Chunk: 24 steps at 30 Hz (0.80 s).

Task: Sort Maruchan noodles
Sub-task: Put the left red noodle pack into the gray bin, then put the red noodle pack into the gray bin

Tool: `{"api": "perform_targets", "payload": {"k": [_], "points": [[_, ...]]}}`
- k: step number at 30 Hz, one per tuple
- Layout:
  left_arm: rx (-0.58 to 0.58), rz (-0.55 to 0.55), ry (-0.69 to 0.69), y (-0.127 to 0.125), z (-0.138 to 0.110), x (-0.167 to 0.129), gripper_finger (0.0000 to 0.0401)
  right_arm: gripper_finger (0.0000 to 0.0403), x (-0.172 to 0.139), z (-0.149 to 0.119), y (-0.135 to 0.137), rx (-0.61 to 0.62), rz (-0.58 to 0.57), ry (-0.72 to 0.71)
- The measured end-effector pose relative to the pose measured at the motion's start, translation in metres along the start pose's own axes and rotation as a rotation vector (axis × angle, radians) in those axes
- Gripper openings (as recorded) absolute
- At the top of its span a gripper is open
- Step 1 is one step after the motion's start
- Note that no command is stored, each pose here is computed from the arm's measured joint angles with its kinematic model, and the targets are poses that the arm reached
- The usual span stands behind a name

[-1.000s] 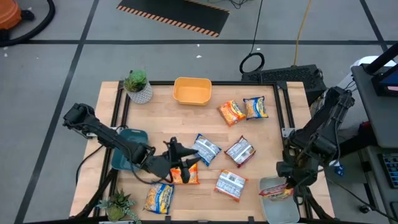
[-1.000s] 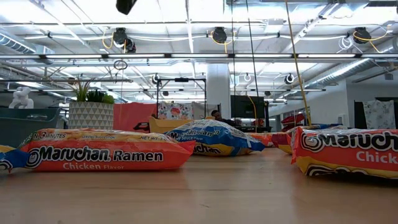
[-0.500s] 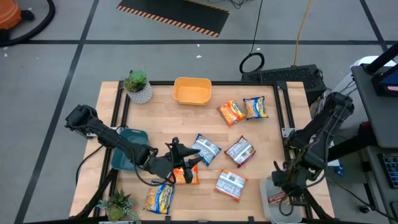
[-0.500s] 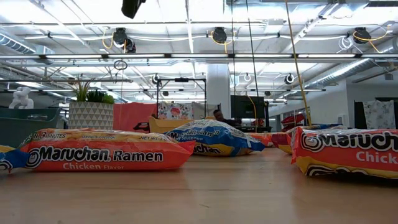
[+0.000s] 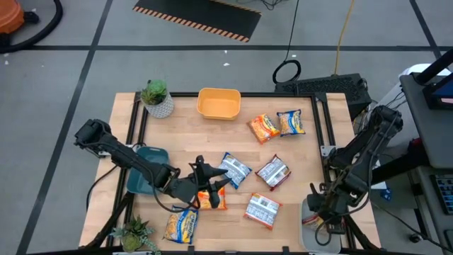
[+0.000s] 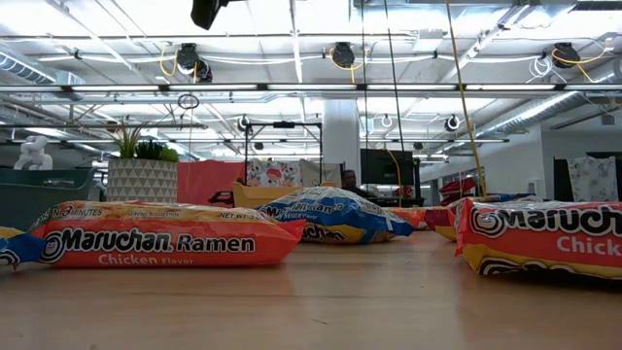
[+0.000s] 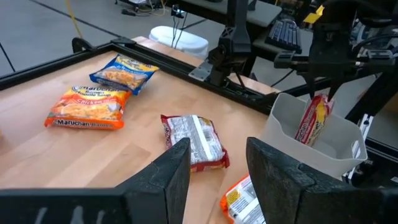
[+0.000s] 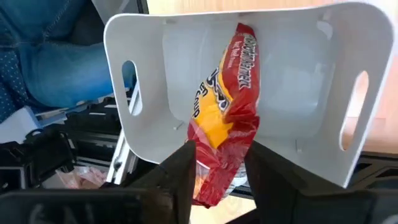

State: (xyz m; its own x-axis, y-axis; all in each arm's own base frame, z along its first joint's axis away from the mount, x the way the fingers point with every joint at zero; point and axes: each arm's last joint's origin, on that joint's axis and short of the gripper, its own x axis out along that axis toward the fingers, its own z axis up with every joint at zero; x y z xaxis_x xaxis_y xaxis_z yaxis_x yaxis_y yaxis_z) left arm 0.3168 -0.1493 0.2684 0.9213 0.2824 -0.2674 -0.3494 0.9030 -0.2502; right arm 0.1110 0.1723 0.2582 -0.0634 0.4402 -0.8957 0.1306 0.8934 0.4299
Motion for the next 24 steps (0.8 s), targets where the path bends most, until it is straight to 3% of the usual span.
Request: {"api": "perform_targets", "payload": {"k": [6,14,24], "points": [[-0.002,0.018,0.024,0.003,-0.002,0.001,0.0161,0.0141,-0.007,-0.004,-0.008,-0.043,-0.061,-0.066],[-0.018,0.043,0.057,0.006,-0.006,0.001,0.0161,0.0141,-0.034,-0.015,-0.016,-0.145,0.009,-0.194],[-0.045,0.074,0.099,0.009,-0.013,0.001,0.0161,0.0142,-0.053,-0.015,-0.027,-0.254,-0.121,-0.543]]}}
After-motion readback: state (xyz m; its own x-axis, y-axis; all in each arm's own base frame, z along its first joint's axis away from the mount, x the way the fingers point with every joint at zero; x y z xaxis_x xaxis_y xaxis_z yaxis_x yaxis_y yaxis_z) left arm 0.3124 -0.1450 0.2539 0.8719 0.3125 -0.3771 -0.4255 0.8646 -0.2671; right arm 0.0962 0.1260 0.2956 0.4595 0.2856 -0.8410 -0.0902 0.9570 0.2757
